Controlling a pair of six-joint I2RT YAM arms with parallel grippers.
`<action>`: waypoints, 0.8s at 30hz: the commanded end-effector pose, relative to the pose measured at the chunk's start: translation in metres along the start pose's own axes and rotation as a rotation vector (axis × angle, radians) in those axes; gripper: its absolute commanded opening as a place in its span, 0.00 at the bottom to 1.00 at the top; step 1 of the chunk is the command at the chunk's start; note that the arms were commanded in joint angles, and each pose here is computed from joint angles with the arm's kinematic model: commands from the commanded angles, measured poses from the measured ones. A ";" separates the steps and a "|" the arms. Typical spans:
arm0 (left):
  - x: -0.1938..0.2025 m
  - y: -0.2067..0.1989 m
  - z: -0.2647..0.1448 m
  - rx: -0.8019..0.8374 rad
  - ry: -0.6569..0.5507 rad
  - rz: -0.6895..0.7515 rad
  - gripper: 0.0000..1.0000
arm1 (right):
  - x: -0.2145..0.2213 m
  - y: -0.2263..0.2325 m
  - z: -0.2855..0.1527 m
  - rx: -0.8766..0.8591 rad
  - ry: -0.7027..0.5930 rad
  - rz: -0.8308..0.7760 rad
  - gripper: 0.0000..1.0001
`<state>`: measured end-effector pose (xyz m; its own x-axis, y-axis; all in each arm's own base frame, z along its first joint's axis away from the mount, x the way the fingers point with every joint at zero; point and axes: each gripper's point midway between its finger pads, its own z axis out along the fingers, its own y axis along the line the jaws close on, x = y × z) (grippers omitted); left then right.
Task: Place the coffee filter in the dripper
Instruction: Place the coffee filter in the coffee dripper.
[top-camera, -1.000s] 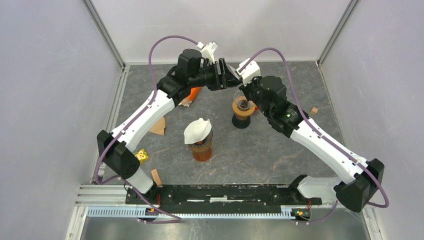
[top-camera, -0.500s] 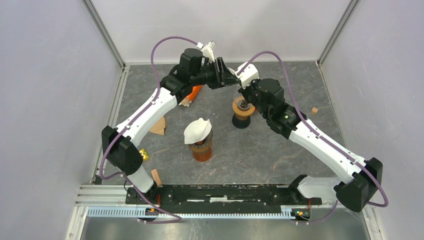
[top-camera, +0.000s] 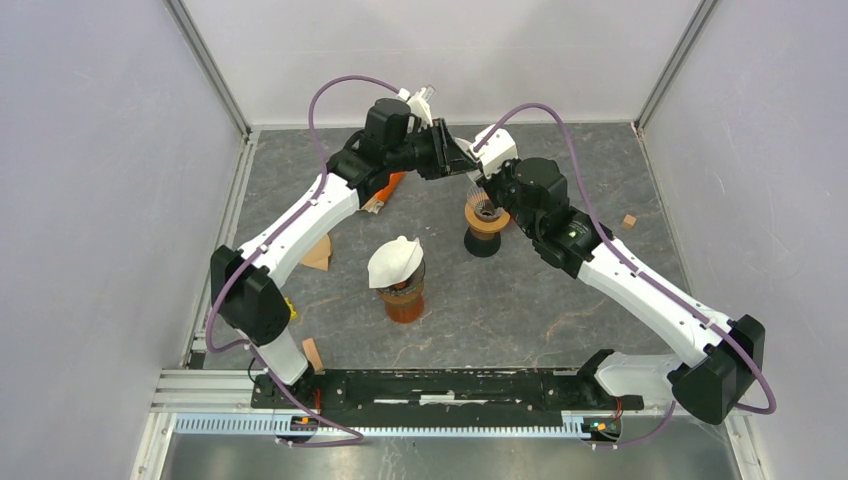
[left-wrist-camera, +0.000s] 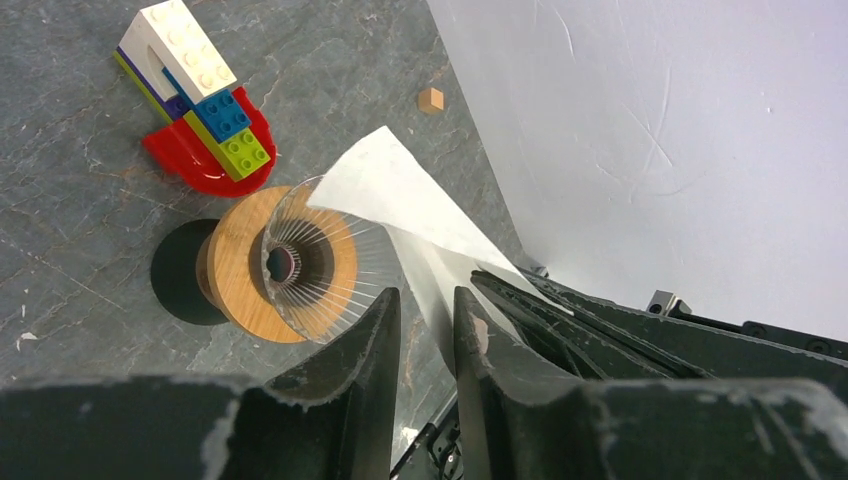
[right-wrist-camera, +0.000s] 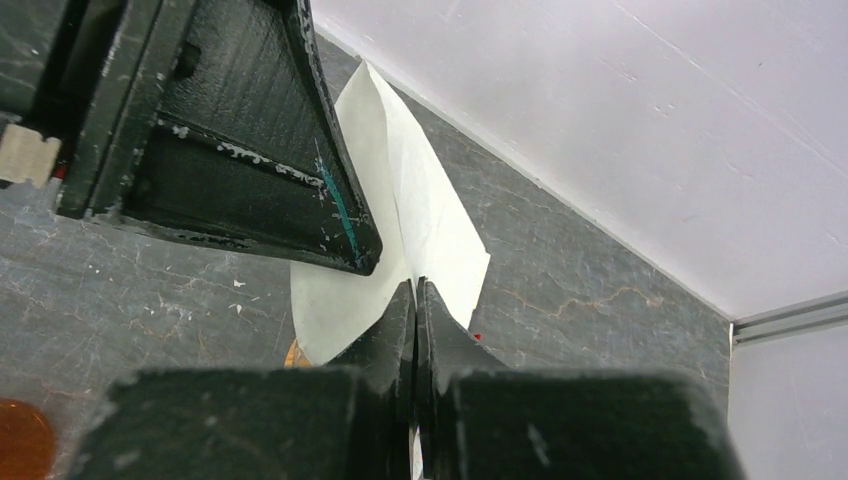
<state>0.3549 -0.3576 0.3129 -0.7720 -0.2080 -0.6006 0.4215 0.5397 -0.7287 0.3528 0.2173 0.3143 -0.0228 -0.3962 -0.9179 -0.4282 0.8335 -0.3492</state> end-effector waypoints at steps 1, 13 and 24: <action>-0.016 -0.013 -0.001 0.035 -0.045 -0.002 0.32 | -0.013 -0.001 -0.002 0.004 -0.048 0.021 0.00; -0.016 -0.016 0.003 0.063 -0.043 0.017 0.13 | -0.003 0.000 0.001 0.010 -0.018 0.010 0.00; -0.012 0.003 -0.004 -0.045 -0.046 0.128 0.02 | 0.003 -0.015 -0.002 0.085 0.017 -0.036 0.00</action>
<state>0.3590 -0.3573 0.3082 -0.7619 -0.2021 -0.6154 0.4283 0.5556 -0.7126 0.3549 0.2118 0.3145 -0.0271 -0.4106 -0.9114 -0.4021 0.8392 -0.3661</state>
